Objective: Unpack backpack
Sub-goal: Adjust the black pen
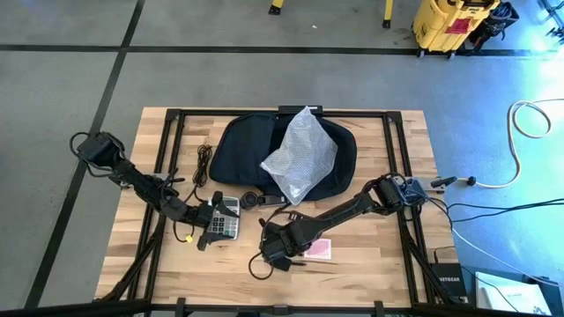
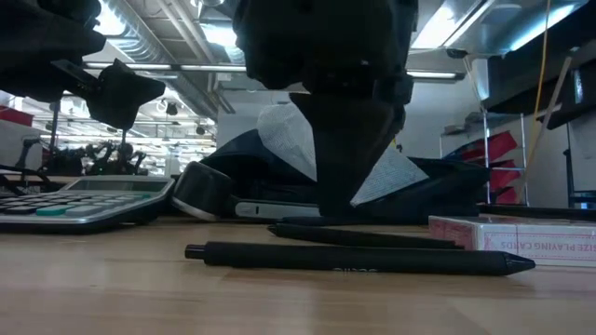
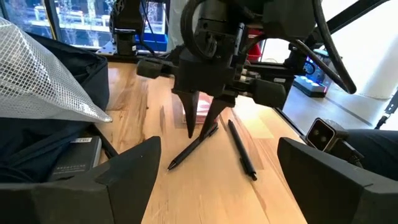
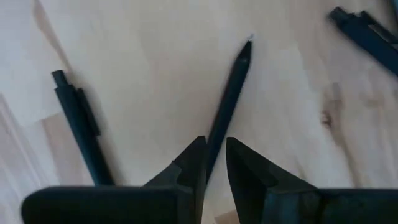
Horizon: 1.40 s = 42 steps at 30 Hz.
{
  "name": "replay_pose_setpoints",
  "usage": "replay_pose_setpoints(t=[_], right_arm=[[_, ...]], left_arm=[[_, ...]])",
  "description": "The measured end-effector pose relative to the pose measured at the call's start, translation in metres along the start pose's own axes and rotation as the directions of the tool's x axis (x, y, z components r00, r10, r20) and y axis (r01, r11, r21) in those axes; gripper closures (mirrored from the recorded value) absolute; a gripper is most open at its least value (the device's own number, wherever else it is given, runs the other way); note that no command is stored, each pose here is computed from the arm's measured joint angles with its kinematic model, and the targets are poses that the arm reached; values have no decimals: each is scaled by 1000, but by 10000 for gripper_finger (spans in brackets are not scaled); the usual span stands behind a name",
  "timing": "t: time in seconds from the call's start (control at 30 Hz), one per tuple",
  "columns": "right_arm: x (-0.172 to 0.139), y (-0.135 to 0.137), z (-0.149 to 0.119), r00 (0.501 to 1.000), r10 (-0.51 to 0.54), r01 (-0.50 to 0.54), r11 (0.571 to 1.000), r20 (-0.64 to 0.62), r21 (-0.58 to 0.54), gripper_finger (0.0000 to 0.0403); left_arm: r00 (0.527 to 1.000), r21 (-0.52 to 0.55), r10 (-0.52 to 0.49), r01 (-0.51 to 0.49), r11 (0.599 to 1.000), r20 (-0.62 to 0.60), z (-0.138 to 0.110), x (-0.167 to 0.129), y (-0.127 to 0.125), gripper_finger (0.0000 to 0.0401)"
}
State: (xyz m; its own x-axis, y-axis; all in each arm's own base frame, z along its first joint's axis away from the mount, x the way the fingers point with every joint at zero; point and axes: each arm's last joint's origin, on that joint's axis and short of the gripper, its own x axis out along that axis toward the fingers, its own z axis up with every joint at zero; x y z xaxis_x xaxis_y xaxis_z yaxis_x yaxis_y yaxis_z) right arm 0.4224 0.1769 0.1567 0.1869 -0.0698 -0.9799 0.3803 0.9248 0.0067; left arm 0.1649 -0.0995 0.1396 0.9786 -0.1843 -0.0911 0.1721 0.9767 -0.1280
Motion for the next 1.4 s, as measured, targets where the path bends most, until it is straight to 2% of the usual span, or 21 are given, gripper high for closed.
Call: replay_pose_setpoints(t=[0.3,0.43,0.63,0.9,1.1,1.3,1.4], right_arm=[[18,-1,-3,998,-45,45,999,-50,-10,356],[18,-1,-3,998,-45,43,998,-49,-39,362],[18,0,-4,998,-43,39,996,-53,-74,395],[14,2,-1,998,-30,23,991,-55,-132,390],[-2,10,11,1000,8,-5,986,21,-165,402],[-21,20,0,982,-79,112,975,170,-193,401],[-29,25,-7,981,-65,107,968,181,-229,401]], left_arm=[[1000,-2,6,-6,1000,-3,0,0,0,91],[1000,0,8,-8,1000,-2,0,0,0,91],[1000,2,8,-8,1000,-2,0,0,0,91],[1000,3,9,-9,1000,-3,-1,0,0,91],[1000,5,10,-10,1000,-5,-1,0,0,91],[1000,13,2,-2,1000,29,2,-2,-3,91],[999,29,15,-16,999,34,2,-2,-4,91]])
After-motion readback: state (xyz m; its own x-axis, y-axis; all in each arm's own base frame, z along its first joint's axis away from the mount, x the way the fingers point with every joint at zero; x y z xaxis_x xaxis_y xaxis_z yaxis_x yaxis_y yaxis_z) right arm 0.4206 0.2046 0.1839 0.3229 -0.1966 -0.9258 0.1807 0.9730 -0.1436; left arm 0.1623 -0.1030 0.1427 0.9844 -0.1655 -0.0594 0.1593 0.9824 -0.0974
